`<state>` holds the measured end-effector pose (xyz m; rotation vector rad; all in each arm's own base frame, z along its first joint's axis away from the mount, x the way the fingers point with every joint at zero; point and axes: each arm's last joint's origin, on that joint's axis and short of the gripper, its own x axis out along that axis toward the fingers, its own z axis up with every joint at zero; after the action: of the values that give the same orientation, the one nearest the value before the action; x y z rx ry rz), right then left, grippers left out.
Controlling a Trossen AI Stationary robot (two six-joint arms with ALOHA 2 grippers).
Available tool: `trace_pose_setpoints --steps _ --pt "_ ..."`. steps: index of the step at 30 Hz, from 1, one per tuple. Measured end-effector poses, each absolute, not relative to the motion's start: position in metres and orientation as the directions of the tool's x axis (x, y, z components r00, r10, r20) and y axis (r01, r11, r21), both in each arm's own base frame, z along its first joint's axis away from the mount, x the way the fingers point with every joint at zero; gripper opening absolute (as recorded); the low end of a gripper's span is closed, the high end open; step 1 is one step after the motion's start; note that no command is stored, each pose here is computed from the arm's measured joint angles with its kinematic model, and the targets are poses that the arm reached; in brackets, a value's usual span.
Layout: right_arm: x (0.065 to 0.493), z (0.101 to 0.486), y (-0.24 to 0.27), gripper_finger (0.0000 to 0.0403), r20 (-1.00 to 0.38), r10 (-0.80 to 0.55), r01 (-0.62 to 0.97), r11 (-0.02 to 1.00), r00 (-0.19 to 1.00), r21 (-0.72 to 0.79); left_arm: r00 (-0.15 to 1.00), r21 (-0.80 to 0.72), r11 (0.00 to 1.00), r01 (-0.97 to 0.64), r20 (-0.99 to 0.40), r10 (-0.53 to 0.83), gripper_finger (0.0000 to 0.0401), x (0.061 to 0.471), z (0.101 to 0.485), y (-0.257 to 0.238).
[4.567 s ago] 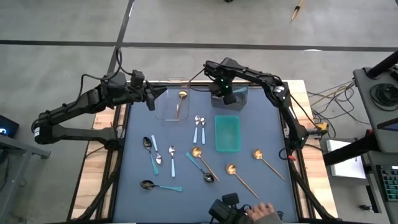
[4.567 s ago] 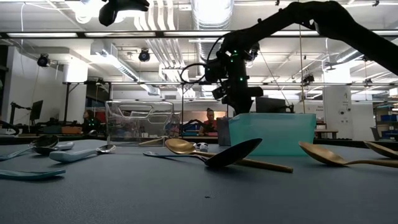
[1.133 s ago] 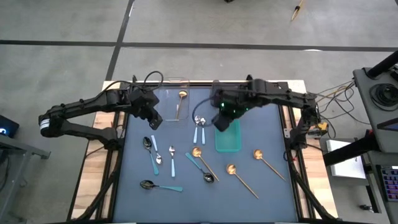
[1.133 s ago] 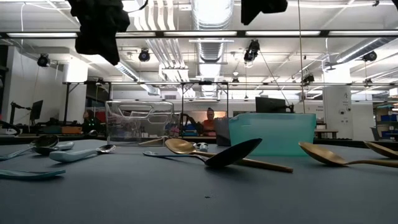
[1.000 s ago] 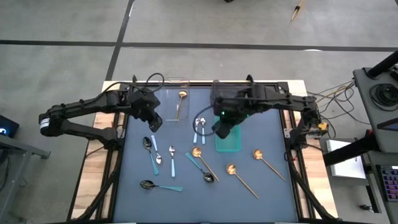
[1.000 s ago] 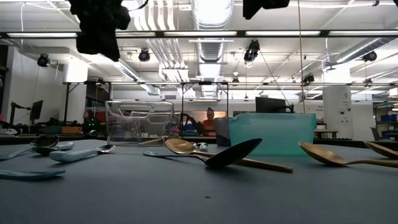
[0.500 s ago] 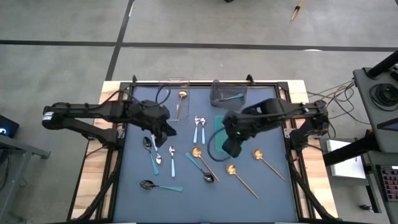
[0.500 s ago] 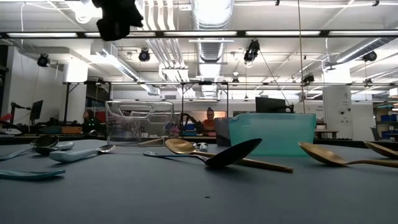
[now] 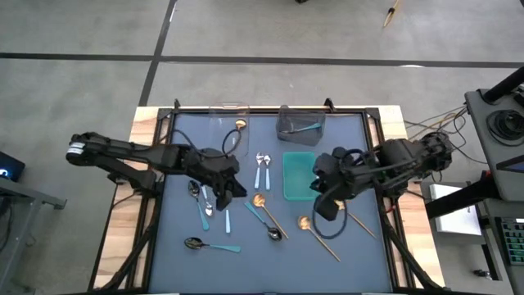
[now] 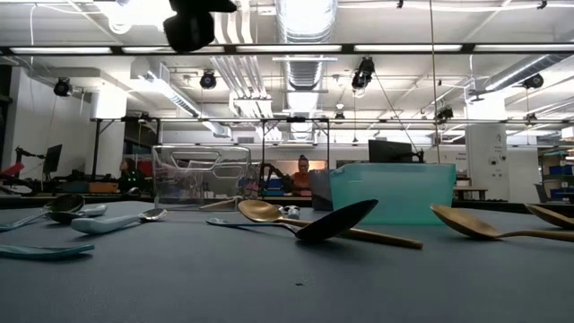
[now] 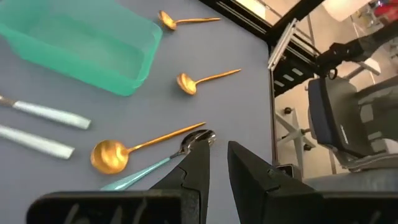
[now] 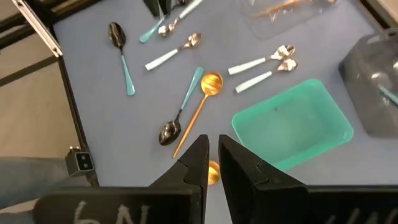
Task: Sort silverware by color (type)
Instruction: Put the light blue spoon into the green bin
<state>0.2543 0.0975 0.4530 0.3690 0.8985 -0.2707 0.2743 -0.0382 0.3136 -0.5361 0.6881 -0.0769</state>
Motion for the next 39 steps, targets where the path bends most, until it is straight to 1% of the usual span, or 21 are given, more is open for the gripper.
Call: trace_pose_setpoints --steps 3,6,11,14,20,25,29,32,34,36,39 --pt "0.247 0.457 0.099 0.0028 -0.775 -0.094 0.374 0.907 0.625 0.192 0.753 -0.442 0.895 -0.064 -0.609 -0.247 0.004 0.289 0.314 -0.044" --pt "0.241 0.458 0.101 0.0028 -0.759 -0.122 0.377 0.911 0.639 0.17 0.719 -0.35 0.937 0.01 -0.649 -0.25 0.004 0.302 0.314 -0.05" --pt "0.235 0.46 0.1 0.0028 -0.742 -0.148 0.383 0.91 0.654 0.156 0.6 -0.212 0.97 0.121 -0.763 -0.242 0.004 0.316 0.304 -0.056" --pt "0.235 0.46 0.099 0.0028 -0.74 -0.158 0.389 0.909 0.654 0.15 0.517 -0.202 0.973 0.11 -0.825 -0.23 0.004 0.317 0.295 -0.058" --pt "0.236 0.457 0.1 0.0028 -0.743 -0.169 0.394 0.909 0.647 0.136 0.334 -0.254 0.959 -0.122 -0.921 -0.201 0.004 0.306 0.265 -0.058" --pt "0.238 0.45 0.1 0.0028 -0.757 -0.179 0.397 0.91 0.629 0.115 0.231 -0.259 0.9 -0.35 -0.955 -0.186 0.004 0.293 0.233 -0.058" --pt "0.238 0.445 0.1 0.0028 -0.766 -0.186 0.406 0.907 0.616 0.107 0.19 -0.251 0.818 -0.517 -0.966 -0.177 0.004 0.285 0.214 -0.056" --pt "0.239 0.443 0.101 0.0028 -0.77 -0.188 0.418 0.902 0.61 0.11 0.198 -0.262 0.734 -0.627 -0.964 -0.176 0.004 0.284 0.207 -0.056" --pt "0.239 0.442 0.101 0.0028 -0.772 -0.19 0.424 0.899 0.607 0.113 0.197 -0.247 0.67 -0.7 -0.969 -0.152 0.0041 0.283 0.205 -0.055" --pt "0.239 0.441 0.101 0.0028 -0.773 -0.191 0.432 0.894 0.605 0.117 0.207 -0.238 0.611 -0.755 -0.971 -0.122 0.0041 0.283 0.205 -0.055" --pt "0.24 0.439 0.101 0.0028 -0.776 -0.195 0.434 0.894 0.6 0.112 0.221 -0.233 0.569 -0.789 -0.971 -0.091 0.0042 0.284 0.205 -0.054"
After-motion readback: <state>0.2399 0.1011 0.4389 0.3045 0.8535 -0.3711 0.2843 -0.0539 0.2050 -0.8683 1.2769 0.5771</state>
